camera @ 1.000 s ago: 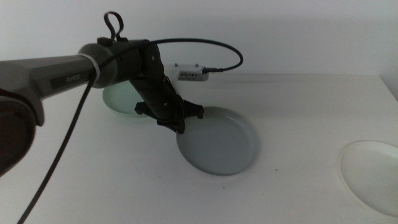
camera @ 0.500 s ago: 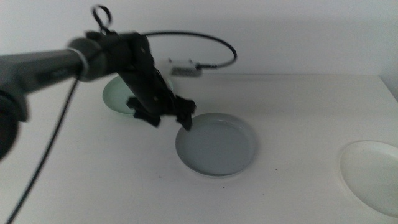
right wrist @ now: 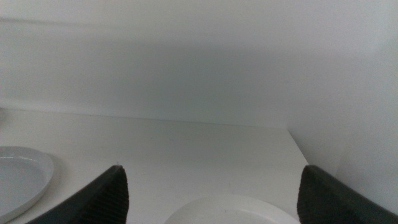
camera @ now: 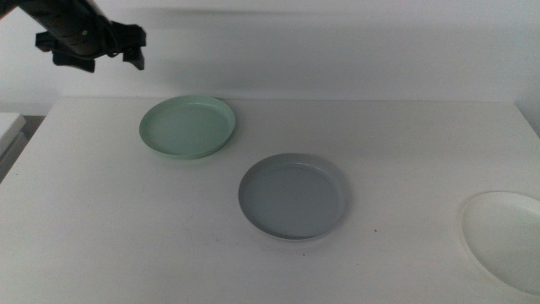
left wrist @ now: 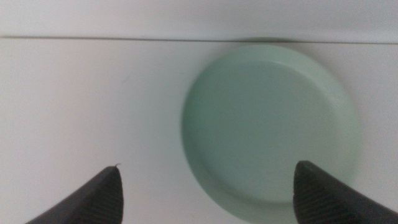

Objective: Stack the three bowls on top of each other.

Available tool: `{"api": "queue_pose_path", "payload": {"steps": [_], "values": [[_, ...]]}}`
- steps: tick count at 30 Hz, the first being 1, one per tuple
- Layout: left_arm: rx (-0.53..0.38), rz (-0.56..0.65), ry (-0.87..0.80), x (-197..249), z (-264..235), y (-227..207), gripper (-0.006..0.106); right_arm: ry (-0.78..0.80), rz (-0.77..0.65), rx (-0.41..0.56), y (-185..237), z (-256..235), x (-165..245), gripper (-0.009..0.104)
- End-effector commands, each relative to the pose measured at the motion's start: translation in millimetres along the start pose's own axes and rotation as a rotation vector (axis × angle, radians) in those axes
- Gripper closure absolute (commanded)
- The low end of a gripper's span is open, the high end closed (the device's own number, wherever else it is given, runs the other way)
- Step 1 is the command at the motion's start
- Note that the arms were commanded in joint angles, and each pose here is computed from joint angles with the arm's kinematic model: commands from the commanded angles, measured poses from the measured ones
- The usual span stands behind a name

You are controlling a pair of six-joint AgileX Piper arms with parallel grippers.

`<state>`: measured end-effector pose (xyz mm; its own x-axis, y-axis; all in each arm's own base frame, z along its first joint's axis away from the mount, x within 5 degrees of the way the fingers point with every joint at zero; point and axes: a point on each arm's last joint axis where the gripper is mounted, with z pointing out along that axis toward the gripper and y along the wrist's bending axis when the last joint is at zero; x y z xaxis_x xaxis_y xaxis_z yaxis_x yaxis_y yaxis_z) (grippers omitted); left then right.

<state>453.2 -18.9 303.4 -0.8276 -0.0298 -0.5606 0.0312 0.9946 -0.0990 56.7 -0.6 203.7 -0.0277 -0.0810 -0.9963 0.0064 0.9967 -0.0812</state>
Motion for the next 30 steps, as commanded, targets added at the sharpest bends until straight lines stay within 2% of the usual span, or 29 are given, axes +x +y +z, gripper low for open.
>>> {"api": "queue_pose_path", "payload": {"steps": [1, 11, 18, 21, 24, 25, 27, 30], "values": [[0.024, -0.014, 0.037, -5.3, 21.7, 10.5, 0.007, -0.008, -0.007, 0.005, -0.2, -0.2, 0.2, 0.002], [0.077, -0.049, 0.131, 4.8, 120.0, 22.7, 0.007, -0.008, -0.007, 0.005, -0.2, -0.2, 0.2, 0.002], [0.076, -0.058, 0.137, 16.5, 154.1, 26.6, 0.007, -0.008, -0.007, 0.005, -0.2, -0.2, 0.2, 0.002], [0.075, -0.062, 0.157, 22.2, 164.2, 27.9, 0.011, -0.008, -0.007, 0.005, -0.2, -0.2, 0.2, 0.002], [0.075, -0.064, 0.163, 24.1, 167.7, 28.2, 0.026, -0.008, -0.007, 0.005, -0.2, -0.2, 0.2, 0.002], [0.077, -0.066, 0.165, 24.7, 168.8, 28.1, 0.036, -0.008, -0.007, 0.005, -0.2, -0.2, 0.2, 0.002], [0.081, -0.070, 0.167, 25.4, 170.0, 27.9, 0.057, -0.008, -0.007, 0.005, -0.2, -0.2, 0.2, 0.002], [0.096, -0.087, 0.174, 27.5, 173.6, 26.9, 0.100, -0.008, -0.007, 0.005, -0.2, -0.2, 0.2, 0.002]]}}
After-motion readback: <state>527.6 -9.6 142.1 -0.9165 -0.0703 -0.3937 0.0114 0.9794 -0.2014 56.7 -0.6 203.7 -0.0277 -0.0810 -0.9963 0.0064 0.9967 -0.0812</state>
